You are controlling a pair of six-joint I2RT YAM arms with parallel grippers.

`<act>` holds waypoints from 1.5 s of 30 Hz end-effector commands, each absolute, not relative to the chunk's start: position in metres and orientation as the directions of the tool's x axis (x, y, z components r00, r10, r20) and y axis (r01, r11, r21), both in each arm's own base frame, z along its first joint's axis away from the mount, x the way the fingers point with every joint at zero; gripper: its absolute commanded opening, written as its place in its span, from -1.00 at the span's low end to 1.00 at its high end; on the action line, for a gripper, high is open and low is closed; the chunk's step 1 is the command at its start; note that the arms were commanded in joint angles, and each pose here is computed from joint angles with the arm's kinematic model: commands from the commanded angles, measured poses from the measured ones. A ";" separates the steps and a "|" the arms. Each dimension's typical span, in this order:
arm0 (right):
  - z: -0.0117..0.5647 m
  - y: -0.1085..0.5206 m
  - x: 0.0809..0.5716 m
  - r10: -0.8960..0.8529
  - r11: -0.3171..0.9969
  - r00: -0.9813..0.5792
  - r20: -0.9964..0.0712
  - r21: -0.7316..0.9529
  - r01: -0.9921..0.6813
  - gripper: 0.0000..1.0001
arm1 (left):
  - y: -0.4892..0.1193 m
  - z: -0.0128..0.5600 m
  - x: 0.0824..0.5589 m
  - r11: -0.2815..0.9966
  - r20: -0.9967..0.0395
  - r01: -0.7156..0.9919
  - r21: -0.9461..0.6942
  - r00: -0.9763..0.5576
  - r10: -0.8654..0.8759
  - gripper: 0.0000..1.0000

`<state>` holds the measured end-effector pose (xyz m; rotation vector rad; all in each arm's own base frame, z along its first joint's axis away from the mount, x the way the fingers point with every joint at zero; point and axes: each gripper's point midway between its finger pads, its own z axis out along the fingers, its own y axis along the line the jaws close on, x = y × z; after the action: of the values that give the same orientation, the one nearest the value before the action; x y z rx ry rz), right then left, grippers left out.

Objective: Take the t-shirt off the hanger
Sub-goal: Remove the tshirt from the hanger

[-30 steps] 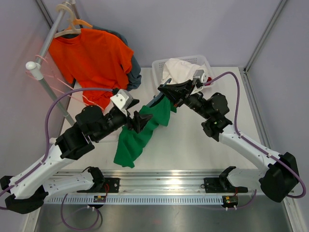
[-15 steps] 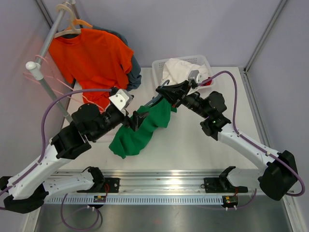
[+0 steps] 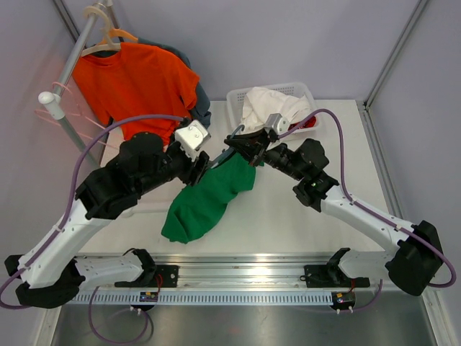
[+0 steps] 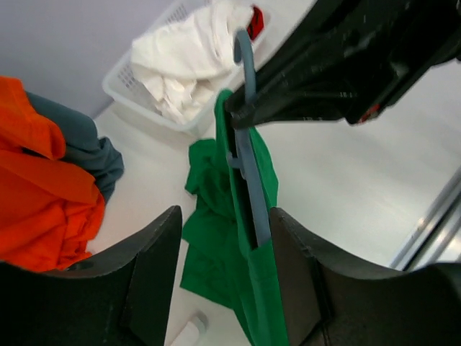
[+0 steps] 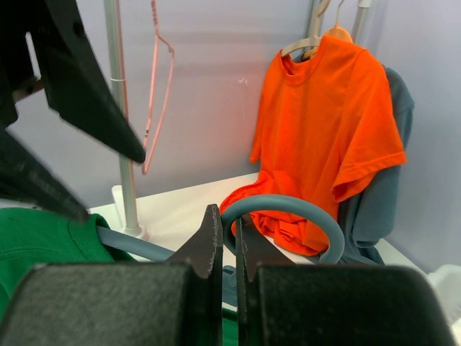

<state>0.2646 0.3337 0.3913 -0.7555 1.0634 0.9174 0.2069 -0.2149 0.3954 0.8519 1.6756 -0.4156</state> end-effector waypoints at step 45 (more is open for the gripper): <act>0.416 0.316 0.293 0.222 0.606 0.313 -0.923 -0.121 -0.786 -1.00 | -0.191 0.403 0.209 0.739 -0.974 0.648 0.184 0.018 0.226 -1.00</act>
<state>0.2826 0.3265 0.3848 -0.7029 1.1111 0.7990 0.2021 -0.2046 0.3539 0.9093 1.7017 -0.3769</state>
